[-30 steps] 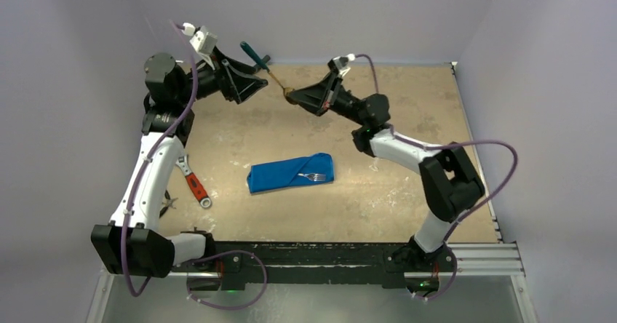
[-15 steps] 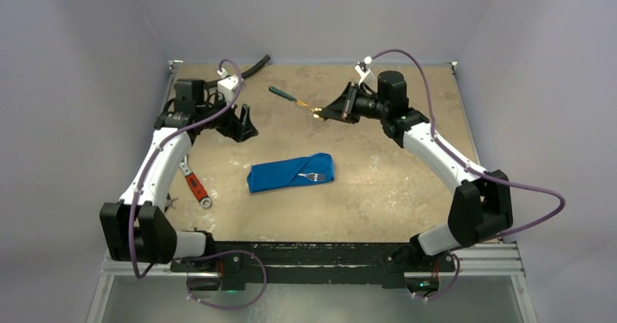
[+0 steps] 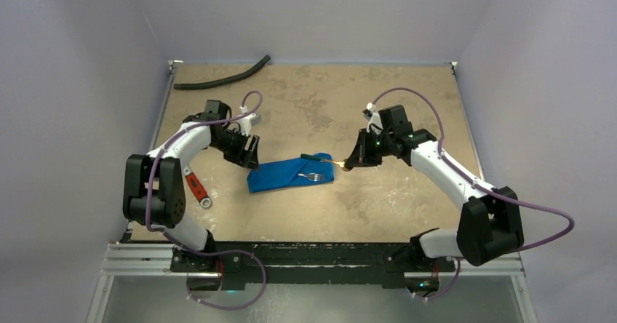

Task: Fold the napkin into a case and place the utensils inside
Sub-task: Insert the spoon into the folded napkin.

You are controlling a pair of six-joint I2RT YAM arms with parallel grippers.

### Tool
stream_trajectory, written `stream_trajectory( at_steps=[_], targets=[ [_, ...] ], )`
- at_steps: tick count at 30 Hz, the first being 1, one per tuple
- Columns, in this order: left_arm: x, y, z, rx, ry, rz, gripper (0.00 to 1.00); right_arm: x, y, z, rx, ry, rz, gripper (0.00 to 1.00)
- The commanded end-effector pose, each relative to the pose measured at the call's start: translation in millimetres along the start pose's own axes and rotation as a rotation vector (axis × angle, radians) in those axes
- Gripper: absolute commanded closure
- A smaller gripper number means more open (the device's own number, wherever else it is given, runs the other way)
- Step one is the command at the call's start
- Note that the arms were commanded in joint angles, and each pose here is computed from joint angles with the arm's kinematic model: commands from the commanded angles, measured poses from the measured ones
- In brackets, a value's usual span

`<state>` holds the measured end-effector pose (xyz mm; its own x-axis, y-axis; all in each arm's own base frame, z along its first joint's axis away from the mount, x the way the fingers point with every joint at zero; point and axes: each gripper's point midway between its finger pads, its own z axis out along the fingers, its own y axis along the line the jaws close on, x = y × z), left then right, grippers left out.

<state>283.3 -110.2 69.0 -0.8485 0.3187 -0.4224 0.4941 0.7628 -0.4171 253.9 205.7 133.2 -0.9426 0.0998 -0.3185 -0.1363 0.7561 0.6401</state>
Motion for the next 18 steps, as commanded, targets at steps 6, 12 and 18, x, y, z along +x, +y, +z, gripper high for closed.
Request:
stream_trajectory(
  at_steps=[6, 12, 18],
  targets=[
    [16, 8, 22, -0.029, 0.112, -0.016, 0.53, 23, -22, -10, 0.084, 0.040, -0.036, 1.00],
    [17, 10, 28, -0.041, 0.136, -0.018, 0.58, 28, -29, -7, 0.101, 0.056, -0.040, 1.00],
    [16, 10, 37, -0.047, 0.152, -0.017, 0.60, 17, -26, -1, 0.087, 0.046, -0.056, 1.00]
  ],
)
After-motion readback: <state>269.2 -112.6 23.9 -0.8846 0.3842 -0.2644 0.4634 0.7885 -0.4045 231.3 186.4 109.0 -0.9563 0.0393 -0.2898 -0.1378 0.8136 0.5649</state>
